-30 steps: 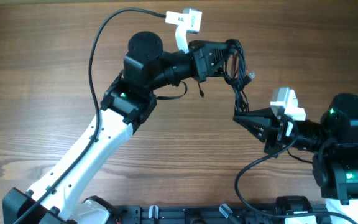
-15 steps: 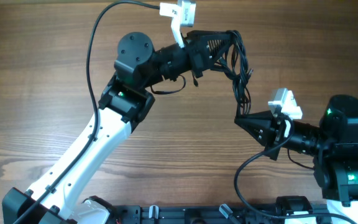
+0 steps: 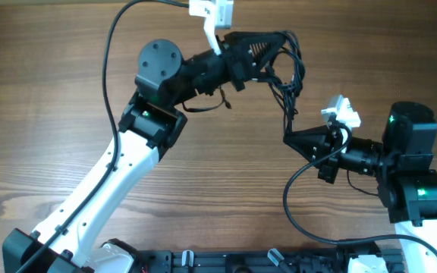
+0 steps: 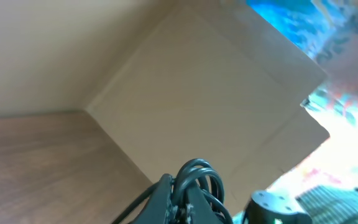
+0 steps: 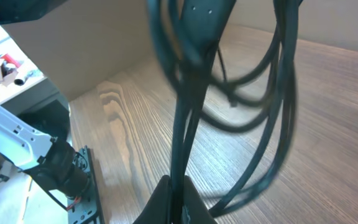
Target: Untangle cables
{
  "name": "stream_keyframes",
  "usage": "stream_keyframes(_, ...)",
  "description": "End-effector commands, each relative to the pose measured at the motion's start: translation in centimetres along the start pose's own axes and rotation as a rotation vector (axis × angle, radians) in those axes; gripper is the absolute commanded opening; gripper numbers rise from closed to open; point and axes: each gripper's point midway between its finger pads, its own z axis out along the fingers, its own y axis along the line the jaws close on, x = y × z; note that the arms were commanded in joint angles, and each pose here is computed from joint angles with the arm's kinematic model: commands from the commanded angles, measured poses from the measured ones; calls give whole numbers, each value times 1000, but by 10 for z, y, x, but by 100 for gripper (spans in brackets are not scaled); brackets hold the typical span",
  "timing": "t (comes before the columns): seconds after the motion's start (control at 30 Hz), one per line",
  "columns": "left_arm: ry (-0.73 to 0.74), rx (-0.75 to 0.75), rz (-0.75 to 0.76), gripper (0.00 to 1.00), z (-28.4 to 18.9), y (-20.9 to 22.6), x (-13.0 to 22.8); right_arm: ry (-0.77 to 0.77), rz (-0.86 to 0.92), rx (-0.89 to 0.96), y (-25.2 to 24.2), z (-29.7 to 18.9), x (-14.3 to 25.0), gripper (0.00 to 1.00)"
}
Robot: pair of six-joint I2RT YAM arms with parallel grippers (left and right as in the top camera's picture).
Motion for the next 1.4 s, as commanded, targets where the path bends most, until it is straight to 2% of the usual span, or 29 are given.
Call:
stream_keyframes(0.0, -200, -82, 37, 4, -20, 7, -55, 23, 36, -40, 6, 3, 9, 4)
stream_keyframes(0.1, -215, -95, 36, 4, -21, 10, -57, 16, 36, -63, 10, 3, 8, 4)
stream_keyframes(0.23, -232, -113, 33, 4, -21, 13, -60, -23, -9, -188, 31, 0, 2, 4)
stream_keyframes(0.43, -289, -176, 31, 4, -26, 24, -69, -41, -9, -244, 41, -2, -1, 4)
stream_keyframes(0.67, -314, -203, 29, 4, -29, 30, -74, -7, 33, -177, 30, 0, 6, 4)
stream_keyframes(0.7, -311, -200, 25, 4, -29, 30, -74, 8, 66, -138, 23, 1, 8, 8)
stream_keyframes(0.73, -304, -193, 22, 4, -28, 29, -72, 25, 108, -82, 14, 2, 11, 36)
stream_keyframes(0.83, -255, -155, 22, 4, -24, 22, -64, 22, 141, -40, 7, 3, 8, 76)
stream_keyframes(0.9, -236, -166, 9, 4, -24, 26, -59, 1, 147, -36, 5, 3, 1, 86)
stream_keyframes(1.03, -200, -190, -17, 4, -23, 33, -51, -26, 149, -31, 3, 2, -7, 88)
stream_keyframes(1.2, -82, -90, -19, 4, -18, 16, -31, -64, 110, -29, 6, -1, -19, 87)
stream_keyframes(1.27, -39, -53, -20, 4, -17, 10, -23, -82, 76, -63, 15, -3, -24, 84)
stream_keyframes(1.37, -26, -41, -19, 4, -17, 8, -21, -101, 39, -80, 22, -6, -29, 84)
